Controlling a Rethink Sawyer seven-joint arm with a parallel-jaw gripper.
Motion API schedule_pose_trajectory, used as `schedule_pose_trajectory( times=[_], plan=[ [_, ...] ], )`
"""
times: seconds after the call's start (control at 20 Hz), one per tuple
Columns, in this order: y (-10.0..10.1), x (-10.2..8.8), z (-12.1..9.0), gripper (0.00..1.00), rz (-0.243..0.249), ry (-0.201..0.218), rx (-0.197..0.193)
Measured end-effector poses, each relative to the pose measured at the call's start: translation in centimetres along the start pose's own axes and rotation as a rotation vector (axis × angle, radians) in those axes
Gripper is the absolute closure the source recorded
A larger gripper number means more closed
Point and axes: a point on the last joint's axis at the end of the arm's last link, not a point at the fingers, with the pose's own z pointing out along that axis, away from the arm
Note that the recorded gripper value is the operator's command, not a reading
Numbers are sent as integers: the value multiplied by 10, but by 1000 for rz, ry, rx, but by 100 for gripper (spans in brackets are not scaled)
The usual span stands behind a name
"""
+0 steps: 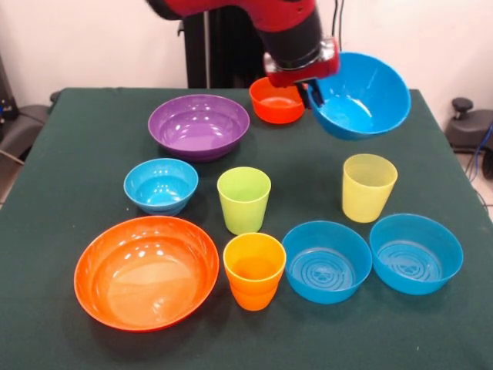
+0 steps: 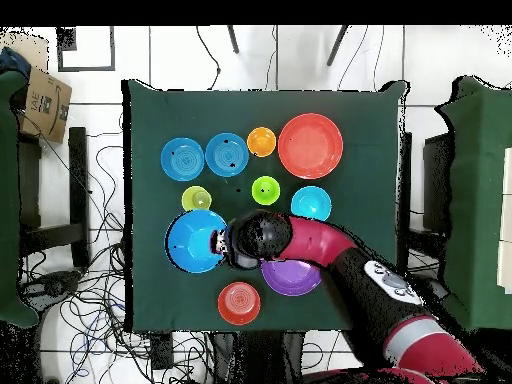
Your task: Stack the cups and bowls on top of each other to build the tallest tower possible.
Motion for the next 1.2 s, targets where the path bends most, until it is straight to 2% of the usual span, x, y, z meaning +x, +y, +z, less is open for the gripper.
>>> schedule_pose_trajectory(
  times=[0.05,0.15,0.25,0.45,0.7,0.85,0.9,1.0,1.05,1.15,1.2],
  plan=[
    [-8,-1,-3,100,16,28,-13],
    [-15,-2,-6,100,28,51,-25],
    [-28,-8,-11,100,50,93,-52],
    [-43,-20,-20,100,73,116,-84],
    [-54,-34,-22,100,89,95,-117],
    [-58,-43,-23,100,94,69,-149],
    [-59,-48,-23,100,97,44,-171],
    [-60,-51,-24,100,98,26,-181],
    [-62,-56,-24,100,98,-8,-194],
    [-65,-61,-26,100,96,-43,-206],
    [-69,-67,-28,100,94,-89,-221]
  ],
)
